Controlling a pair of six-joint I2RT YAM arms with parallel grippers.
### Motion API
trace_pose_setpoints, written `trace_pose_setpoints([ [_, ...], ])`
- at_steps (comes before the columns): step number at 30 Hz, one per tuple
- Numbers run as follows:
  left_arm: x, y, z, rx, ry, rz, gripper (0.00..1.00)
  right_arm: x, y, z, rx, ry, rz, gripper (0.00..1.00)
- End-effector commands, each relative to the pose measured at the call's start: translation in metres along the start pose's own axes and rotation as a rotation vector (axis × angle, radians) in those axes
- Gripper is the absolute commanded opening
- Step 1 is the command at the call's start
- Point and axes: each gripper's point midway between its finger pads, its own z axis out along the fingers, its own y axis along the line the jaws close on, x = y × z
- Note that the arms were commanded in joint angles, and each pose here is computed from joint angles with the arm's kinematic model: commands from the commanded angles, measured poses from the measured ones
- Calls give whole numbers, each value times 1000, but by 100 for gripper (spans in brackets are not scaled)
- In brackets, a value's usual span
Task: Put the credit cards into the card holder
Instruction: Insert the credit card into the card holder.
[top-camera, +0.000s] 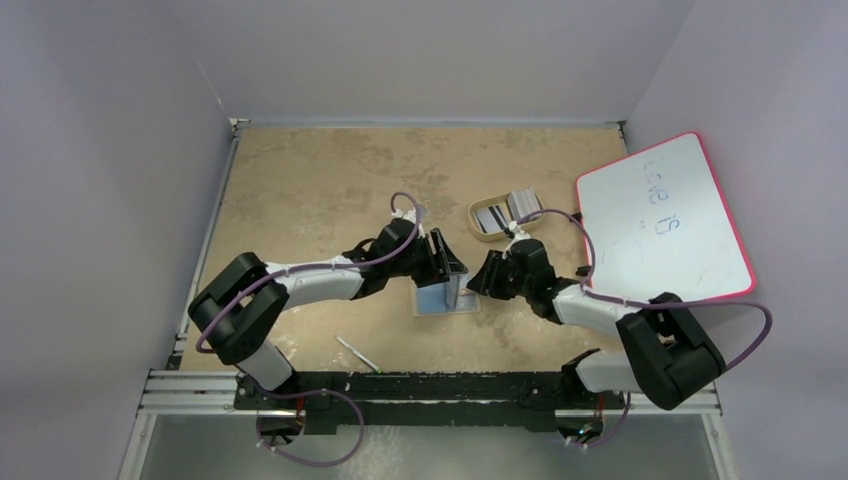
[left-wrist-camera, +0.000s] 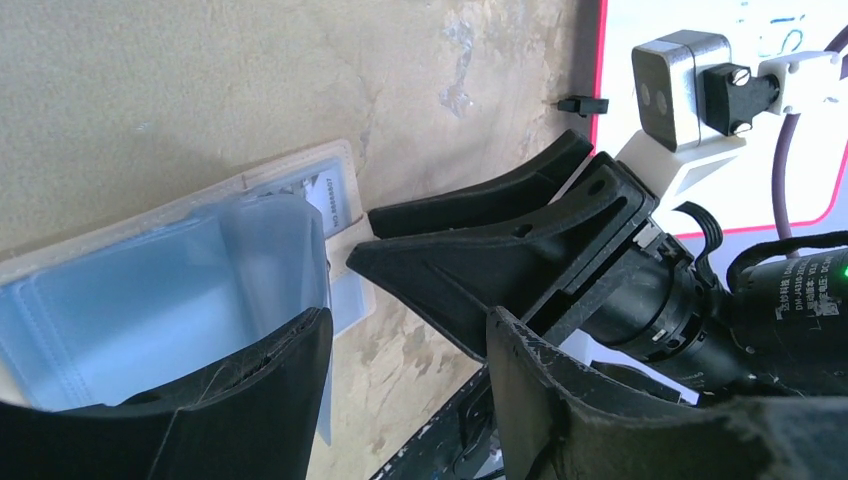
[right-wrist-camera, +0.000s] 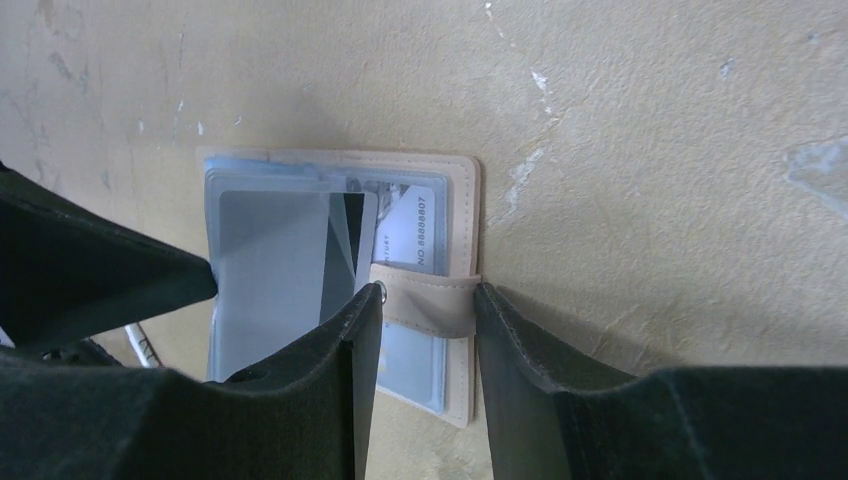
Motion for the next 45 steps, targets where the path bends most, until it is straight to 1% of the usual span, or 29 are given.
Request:
trace_pose_setpoints([
  [1, -5, -41, -1, 122, -10, 19, 57, -17, 4, -3, 19, -57, -31, 42],
  [6, -3, -46, 1, 141, -2, 29, 57, -22, 4, -7, 40, -68, -43, 42],
  [12, 0, -44, 9, 141, 11, 41, 57, -20, 12, -15, 31, -46, 20, 43],
  [17, 1, -43, 18, 139, 25, 48, 57, -32, 3, -26, 115, -96, 47, 46],
  [22, -7, -42, 16, 103, -7, 74, 57, -80, -3, -45, 238, -277, 14, 49],
  [24, -17, -37, 8, 44, -58, 105, 57, -104, 1, -55, 262, -357, -32, 52],
  [27, -38, -25, -12, -84, -148, 155, 57, -134, 10, -65, 282, -423, -143, 56],
  [31, -61, -11, -44, -210, -260, 216, 57, -178, 10, -71, 373, -469, -280, 58],
  [33, -68, -5, -61, -258, -293, 248, 58, -200, 6, -73, 431, -483, -329, 59],
  [36, -76, 1, -83, -332, -325, 300, 58, -230, -9, -71, 539, -476, -374, 62],
  [39, -77, 3, -99, -369, -324, 336, 59, -254, -25, -69, 672, -465, -411, 65],
  [42, -74, 4, -112, -366, -326, 341, 60, -265, -41, -55, 767, -411, -453, 65],
  [43, -72, 6, -114, -366, -323, 341, 64, -266, -45, -49, 790, -385, -467, 65],
  [45, -67, 10, -118, -365, -312, 340, 67, -267, -53, -38, 837, -343, -478, 66],
])
